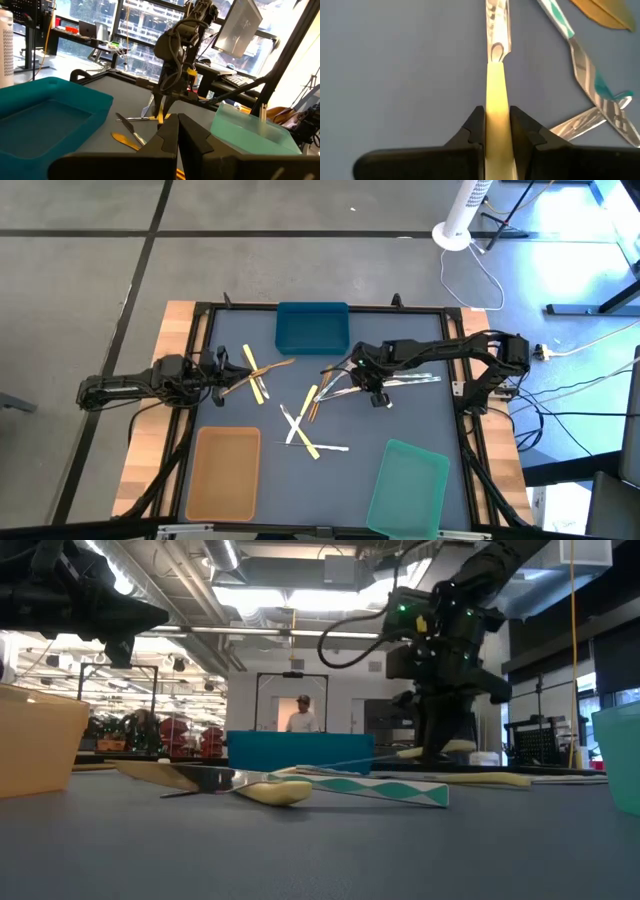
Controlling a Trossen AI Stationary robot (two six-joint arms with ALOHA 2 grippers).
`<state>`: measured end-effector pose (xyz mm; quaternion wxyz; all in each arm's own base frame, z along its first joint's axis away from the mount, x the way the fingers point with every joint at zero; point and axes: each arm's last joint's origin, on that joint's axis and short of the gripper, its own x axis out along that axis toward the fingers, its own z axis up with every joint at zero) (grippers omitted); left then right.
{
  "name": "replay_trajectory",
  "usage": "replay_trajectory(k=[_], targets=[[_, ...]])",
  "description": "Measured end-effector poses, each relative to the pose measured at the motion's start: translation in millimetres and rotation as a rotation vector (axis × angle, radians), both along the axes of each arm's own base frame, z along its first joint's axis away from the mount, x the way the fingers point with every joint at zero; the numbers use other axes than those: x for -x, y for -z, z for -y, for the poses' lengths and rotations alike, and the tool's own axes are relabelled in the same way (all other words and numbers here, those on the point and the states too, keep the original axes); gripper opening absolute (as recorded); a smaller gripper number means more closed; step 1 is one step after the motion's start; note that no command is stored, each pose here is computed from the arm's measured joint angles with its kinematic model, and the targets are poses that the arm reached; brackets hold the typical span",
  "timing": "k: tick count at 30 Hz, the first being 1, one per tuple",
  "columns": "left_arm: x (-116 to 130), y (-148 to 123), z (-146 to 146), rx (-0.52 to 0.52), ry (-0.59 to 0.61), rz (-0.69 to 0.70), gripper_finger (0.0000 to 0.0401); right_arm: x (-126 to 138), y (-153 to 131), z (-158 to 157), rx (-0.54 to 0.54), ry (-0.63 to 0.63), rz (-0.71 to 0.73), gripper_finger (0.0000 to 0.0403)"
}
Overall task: Sort silverware by color (type)
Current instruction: Put the yellow knife into the green bin
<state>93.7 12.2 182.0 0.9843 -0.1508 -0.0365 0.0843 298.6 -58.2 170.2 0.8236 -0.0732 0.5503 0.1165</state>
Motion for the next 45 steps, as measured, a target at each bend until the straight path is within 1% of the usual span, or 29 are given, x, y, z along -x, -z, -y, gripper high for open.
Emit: replay_trajectory(k=[10, 18, 22, 30, 34, 38, 43, 45], targets=[[0.0, 0.0, 0.0, 0.0, 0.0, 0.0, 0.0, -9.9, -38.9, 1.8, -0.015, -0.002, -0.044, 0.0041], [0.0, 0.0, 0.0, 0.0, 0.0, 0.0, 0.0, -17.0, -75.7, 3.0, -0.015, -0.002, -0.04, 0.0041], [0.0, 0.0, 0.0, 0.0, 0.0, 0.0, 0.0, -20.7, -95.1, -3.0, -0.02, -0.001, -0.03, 0.0041], [0.0, 0.0, 0.0, 0.0, 0.0, 0.0, 0.0, -26.9, -127.2, -36.4, -0.015, -0.103, 0.0, 0.0041], [0.0, 0.0, 0.0, -0.001, 0.001, 0.0, 0.0, -27.4, -137.5, -55.3, -0.03, -0.119, 0.002, 0.0042], [0.0, 0.1, 0.0, -0.001, 0.0, -0.001, 0.0, -24.2, -143.9, -74.0, -0.052, -0.122, -0.027, 0.0042], [0.0, 0.0, 0.0, -0.001, 0.0, 0.0, 0.0, -18.8, -144.9, -99.6, -0.081, -0.11, -0.077, 0.0042], [0.0, 0.0, 0.0, -0.006, 0.0, -0.001, 0.0, -16.7, -144.7, -111.8, -0.064, -0.109, -0.085, 0.0041]])
